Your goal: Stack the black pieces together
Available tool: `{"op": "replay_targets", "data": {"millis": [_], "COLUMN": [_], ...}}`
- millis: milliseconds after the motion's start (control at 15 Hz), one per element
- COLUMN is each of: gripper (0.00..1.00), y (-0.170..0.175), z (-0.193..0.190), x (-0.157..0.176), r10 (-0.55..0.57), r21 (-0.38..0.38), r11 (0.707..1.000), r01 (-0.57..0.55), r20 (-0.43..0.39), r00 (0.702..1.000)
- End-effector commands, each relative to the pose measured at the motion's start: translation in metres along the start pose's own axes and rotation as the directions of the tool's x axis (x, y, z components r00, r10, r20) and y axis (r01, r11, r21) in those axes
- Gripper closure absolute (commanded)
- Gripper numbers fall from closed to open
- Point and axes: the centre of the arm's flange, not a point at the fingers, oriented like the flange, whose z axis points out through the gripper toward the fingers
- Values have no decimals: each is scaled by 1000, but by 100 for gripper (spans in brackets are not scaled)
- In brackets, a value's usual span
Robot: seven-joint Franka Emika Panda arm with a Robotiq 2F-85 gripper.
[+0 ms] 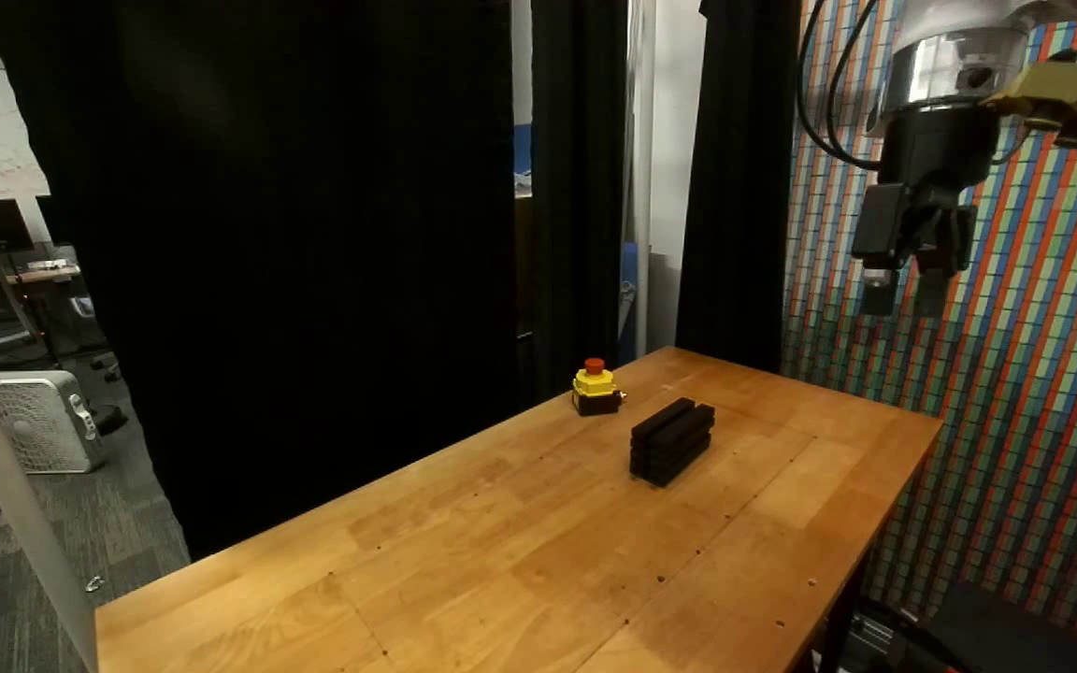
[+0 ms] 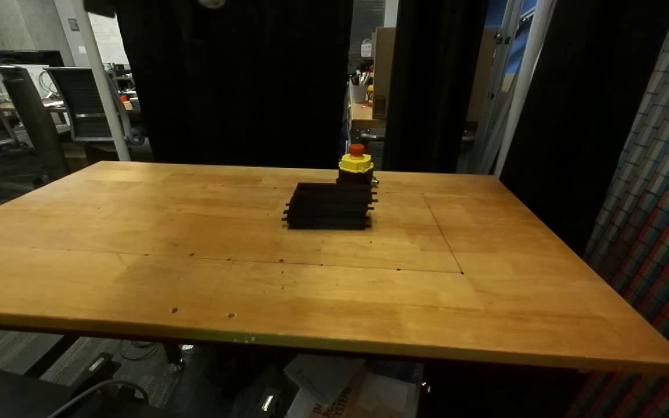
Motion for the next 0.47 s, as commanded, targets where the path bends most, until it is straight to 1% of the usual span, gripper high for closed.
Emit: {"op": "replay_targets", "data": {"millis": [0, 133, 400], "gripper": [0, 0, 0], "y": [-1, -2, -1], "z": [1, 3, 5], "x": [-5, -11, -12], "r10": [27, 50, 59], "r21": [0, 1, 1], "r11": [1000, 999, 998], "r01": [-27, -49, -59], "r20": [-15, -29, -37], "r00": [1000, 998, 998]}}
